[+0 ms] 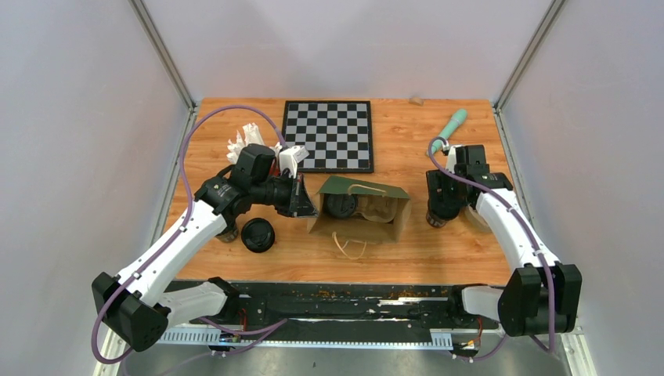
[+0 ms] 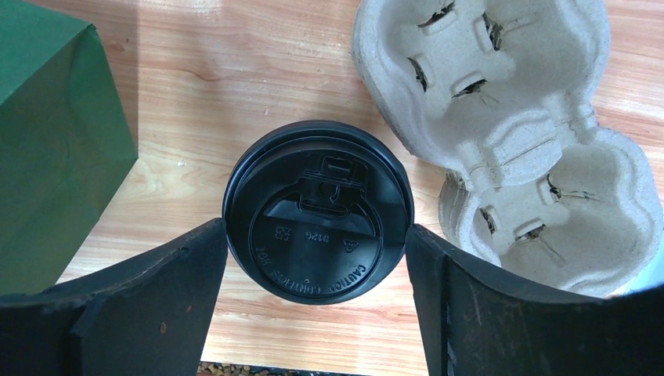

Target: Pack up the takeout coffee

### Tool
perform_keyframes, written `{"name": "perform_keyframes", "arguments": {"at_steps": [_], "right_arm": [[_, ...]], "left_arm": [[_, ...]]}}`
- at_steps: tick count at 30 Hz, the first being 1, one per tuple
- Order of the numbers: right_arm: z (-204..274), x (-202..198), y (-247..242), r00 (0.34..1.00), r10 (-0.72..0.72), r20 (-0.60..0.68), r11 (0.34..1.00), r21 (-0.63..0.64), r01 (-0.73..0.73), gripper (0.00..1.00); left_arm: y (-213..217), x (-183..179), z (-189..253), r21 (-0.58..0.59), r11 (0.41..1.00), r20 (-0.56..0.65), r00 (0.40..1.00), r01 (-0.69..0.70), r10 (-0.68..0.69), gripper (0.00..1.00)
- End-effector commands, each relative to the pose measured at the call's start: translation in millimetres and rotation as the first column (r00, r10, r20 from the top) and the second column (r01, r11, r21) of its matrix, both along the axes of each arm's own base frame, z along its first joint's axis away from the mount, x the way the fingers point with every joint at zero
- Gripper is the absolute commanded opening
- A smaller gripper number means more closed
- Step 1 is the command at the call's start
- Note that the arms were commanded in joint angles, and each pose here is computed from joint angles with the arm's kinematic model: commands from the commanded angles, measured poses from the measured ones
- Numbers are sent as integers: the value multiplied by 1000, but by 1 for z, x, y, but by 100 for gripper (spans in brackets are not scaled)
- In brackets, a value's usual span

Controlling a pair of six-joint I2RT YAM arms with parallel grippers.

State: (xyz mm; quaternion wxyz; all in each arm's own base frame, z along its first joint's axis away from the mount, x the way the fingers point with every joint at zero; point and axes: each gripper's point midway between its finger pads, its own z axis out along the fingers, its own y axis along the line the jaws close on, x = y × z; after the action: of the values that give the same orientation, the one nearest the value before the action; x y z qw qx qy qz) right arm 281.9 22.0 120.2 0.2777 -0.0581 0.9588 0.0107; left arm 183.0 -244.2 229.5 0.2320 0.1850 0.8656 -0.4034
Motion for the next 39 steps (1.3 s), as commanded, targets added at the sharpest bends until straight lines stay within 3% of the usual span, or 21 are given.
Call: {"name": "perform_keyframes", "arguments": {"at_steps": [1, 39], "right_arm": [[10, 11, -4, 999, -23, 26, 999, -23, 24, 85], [7, 13, -3, 1000, -29, 0, 999, -22, 29, 84]], "left_arm": [[-4, 4, 17, -22, 1000, 60, 998, 23, -21, 0], [-2, 2, 18, -24, 999, 68, 997, 25, -23, 0]]}}
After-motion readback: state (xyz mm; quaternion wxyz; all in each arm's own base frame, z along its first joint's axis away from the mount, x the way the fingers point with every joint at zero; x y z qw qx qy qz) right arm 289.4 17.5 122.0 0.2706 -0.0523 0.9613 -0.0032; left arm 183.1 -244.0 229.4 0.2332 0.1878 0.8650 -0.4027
